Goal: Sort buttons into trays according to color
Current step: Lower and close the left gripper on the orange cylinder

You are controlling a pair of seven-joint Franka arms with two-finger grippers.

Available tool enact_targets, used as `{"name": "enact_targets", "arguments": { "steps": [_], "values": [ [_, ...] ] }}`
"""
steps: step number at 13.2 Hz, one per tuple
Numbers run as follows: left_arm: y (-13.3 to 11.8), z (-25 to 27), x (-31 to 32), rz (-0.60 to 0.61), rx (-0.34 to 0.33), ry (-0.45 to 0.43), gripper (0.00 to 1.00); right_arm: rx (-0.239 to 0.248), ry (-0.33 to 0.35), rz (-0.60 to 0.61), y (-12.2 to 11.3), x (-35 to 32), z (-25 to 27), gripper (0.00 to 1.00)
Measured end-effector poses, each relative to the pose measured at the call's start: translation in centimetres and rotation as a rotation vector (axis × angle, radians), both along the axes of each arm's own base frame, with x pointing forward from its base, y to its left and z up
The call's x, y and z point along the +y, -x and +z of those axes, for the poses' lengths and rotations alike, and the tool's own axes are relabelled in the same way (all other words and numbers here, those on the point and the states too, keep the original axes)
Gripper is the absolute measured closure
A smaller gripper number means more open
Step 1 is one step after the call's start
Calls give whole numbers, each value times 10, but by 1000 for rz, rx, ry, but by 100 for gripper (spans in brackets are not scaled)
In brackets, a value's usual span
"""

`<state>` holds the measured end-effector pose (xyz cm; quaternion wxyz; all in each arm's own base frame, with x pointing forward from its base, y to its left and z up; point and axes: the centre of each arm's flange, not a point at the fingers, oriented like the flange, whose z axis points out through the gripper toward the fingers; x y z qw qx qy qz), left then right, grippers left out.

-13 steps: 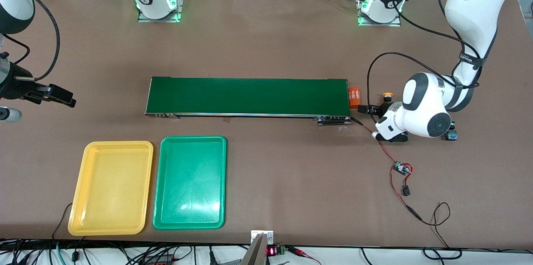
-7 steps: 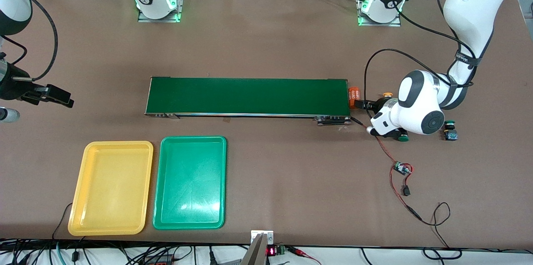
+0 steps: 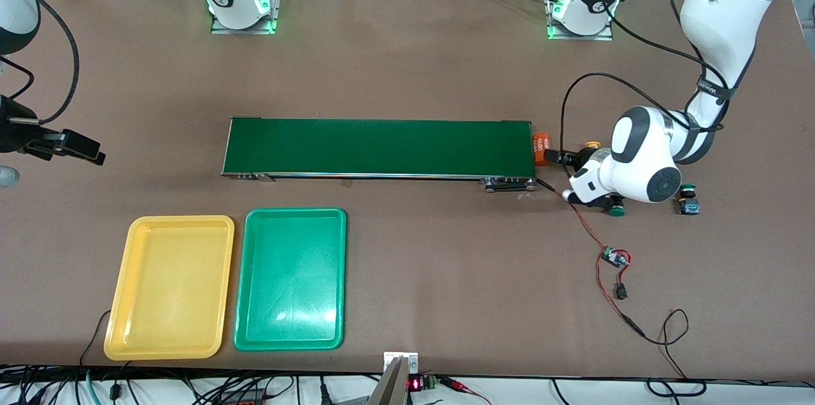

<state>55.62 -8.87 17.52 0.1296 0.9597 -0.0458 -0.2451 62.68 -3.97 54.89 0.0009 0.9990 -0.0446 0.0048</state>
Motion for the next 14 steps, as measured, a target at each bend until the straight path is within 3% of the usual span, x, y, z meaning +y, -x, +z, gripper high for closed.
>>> {"name": "enact_targets", "arguments": {
  "steps": [9, 14],
  "values": [
    [14, -11, -15, 16, 6, 31, 0, 0, 0, 1, 0, -1, 0, 0],
    [15, -20, -10, -11, 3, 57, 9, 0, -1, 0, 0, -4, 0, 0]
  ]
}}
